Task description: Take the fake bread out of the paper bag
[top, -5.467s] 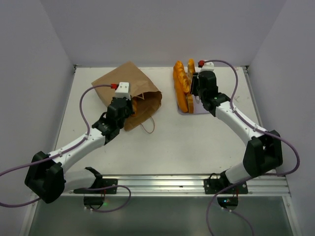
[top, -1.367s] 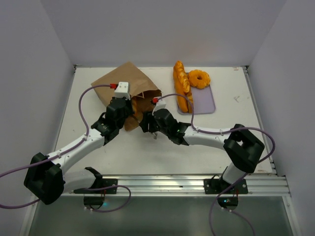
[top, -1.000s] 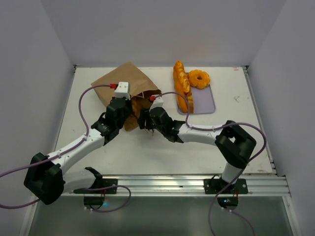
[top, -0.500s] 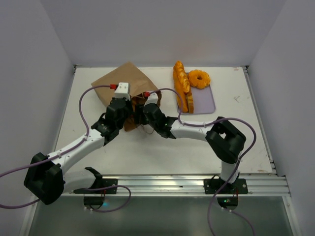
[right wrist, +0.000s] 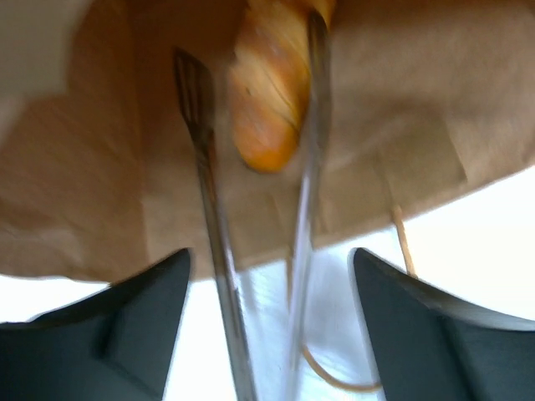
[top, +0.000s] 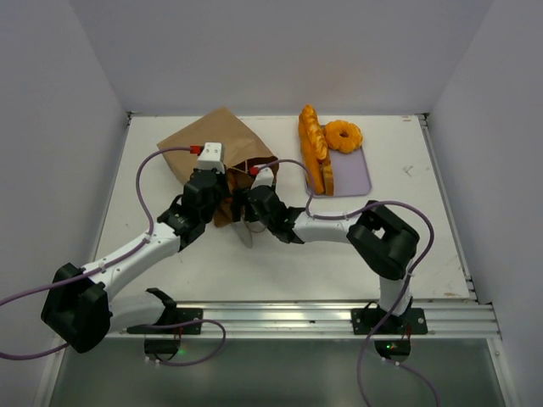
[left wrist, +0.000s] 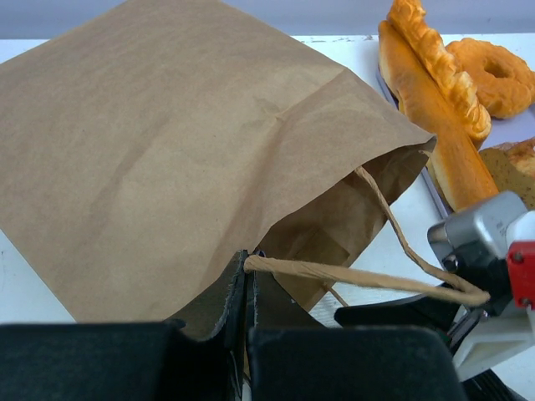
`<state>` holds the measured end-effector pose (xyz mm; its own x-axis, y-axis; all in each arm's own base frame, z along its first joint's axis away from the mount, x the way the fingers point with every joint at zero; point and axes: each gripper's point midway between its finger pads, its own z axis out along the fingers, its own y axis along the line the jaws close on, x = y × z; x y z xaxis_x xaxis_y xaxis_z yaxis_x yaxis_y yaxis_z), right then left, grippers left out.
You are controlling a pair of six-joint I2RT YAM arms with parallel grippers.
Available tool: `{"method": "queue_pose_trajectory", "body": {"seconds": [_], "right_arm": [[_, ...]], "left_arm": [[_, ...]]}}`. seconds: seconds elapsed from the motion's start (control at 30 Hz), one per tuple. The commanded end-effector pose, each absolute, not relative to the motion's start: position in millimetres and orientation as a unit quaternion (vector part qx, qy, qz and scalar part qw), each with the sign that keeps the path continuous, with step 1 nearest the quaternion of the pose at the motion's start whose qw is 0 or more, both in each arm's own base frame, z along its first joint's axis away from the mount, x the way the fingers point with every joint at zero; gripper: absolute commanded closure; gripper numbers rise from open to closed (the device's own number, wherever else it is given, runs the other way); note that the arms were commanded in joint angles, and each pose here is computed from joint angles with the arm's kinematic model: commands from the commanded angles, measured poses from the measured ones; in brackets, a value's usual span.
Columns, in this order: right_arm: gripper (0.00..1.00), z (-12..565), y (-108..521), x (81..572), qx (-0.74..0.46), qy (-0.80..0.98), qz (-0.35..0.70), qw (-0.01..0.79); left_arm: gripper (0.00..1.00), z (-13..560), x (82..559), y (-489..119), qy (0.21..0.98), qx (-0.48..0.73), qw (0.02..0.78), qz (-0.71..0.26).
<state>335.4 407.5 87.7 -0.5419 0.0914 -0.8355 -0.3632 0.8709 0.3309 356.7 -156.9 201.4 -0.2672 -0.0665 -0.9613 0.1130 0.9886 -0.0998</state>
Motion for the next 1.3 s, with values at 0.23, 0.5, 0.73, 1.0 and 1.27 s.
{"method": "queue_pose_trajectory", "body": {"seconds": [0.23, 0.5, 0.73, 1.0, 1.27], "right_arm": [[0.01, 98, 398, 303, -0.099, 0.815, 0.260, 0.508], [0.01, 90, 415, 288, -0.156, 0.798, 0.247, 0.527], [0.01, 83, 416, 298, -0.170, 0.802, 0.209, 0.533], [0.05, 78, 427, 309, -0.171, 0.800, 0.196, 0.540], [0.04, 69, 433, 316, -0.176, 0.804, 0.180, 0.539]], "left_arm": [[1.00, 222, 361, -155, 0.770, 0.004, 0.632, -0.083], [1.00, 220, 362, -156, 0.772, 0.005, 0.630, -0.083], [1.00, 220, 361, -156, 0.771, 0.005, 0.631, -0.085], [1.00, 221, 361, -155, 0.771, 0.004, 0.631, -0.084], [1.00, 220, 361, -156, 0.771, 0.006, 0.630, -0.085]]}}
